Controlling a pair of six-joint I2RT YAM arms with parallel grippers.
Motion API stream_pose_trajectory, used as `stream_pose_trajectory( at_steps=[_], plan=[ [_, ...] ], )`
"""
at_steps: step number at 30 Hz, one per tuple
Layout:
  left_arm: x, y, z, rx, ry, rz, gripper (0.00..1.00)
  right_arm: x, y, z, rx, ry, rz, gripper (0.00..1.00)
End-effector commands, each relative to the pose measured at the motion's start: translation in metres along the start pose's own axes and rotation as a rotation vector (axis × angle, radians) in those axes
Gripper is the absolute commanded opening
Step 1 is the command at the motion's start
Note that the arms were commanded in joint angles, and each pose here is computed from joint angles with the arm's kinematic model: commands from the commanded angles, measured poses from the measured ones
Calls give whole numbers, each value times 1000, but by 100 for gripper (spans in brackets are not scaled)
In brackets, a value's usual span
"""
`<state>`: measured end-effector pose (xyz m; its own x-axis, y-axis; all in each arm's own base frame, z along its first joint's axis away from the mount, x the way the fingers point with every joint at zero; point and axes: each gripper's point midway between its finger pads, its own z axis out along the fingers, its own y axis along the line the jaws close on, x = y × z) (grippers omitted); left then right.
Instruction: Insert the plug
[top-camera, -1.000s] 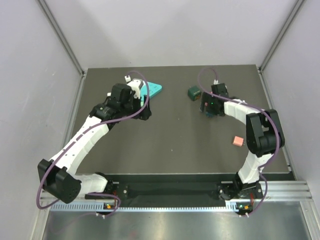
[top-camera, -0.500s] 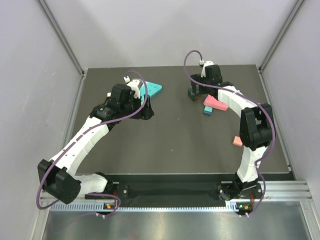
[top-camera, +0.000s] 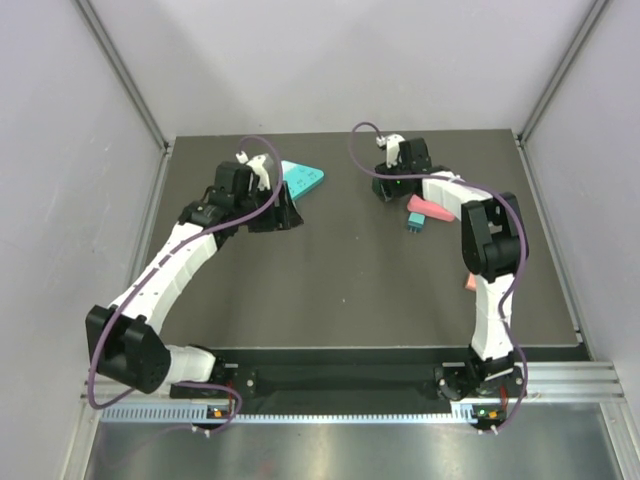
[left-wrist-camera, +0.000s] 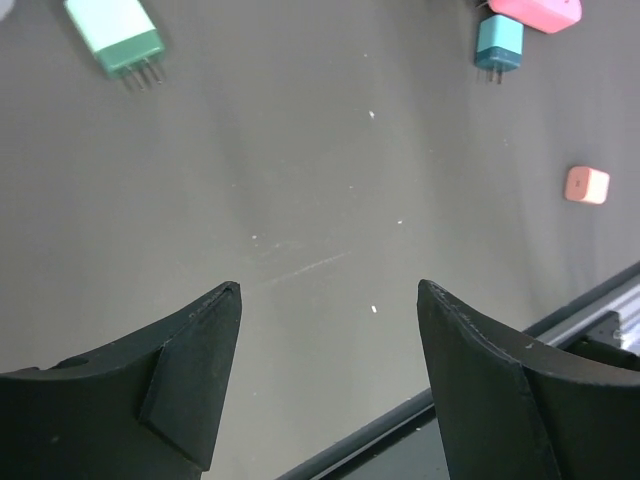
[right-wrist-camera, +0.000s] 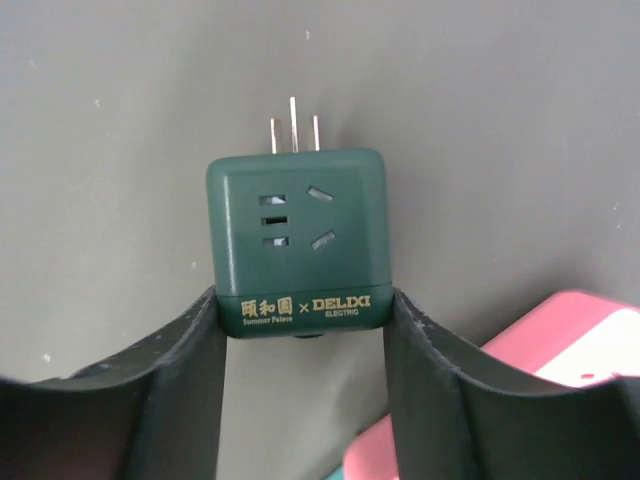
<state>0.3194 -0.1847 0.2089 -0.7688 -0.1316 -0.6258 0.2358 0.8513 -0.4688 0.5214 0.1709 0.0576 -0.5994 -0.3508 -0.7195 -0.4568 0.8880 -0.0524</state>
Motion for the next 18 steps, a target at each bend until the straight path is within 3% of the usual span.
stream_pose_trajectory(
  at_steps=[1,3,6,13,18],
  plan=[
    [-21,-25,-5,119,-55,-7,76,-55,5,-23,-15,-164,-85,34],
    [-27,-27,-7,143,-64,-27,76,-60,18,-41,-54,-214,-105,17],
    [-34,-30,-3,195,-37,-65,76,-80,46,-86,-118,-323,-152,4],
    [-42,-67,1,423,49,-83,89,-54,155,-180,-365,-466,-266,0],
    [-31,-87,-7,560,103,-117,93,-49,195,-229,-453,-518,-325,0]
  ],
)
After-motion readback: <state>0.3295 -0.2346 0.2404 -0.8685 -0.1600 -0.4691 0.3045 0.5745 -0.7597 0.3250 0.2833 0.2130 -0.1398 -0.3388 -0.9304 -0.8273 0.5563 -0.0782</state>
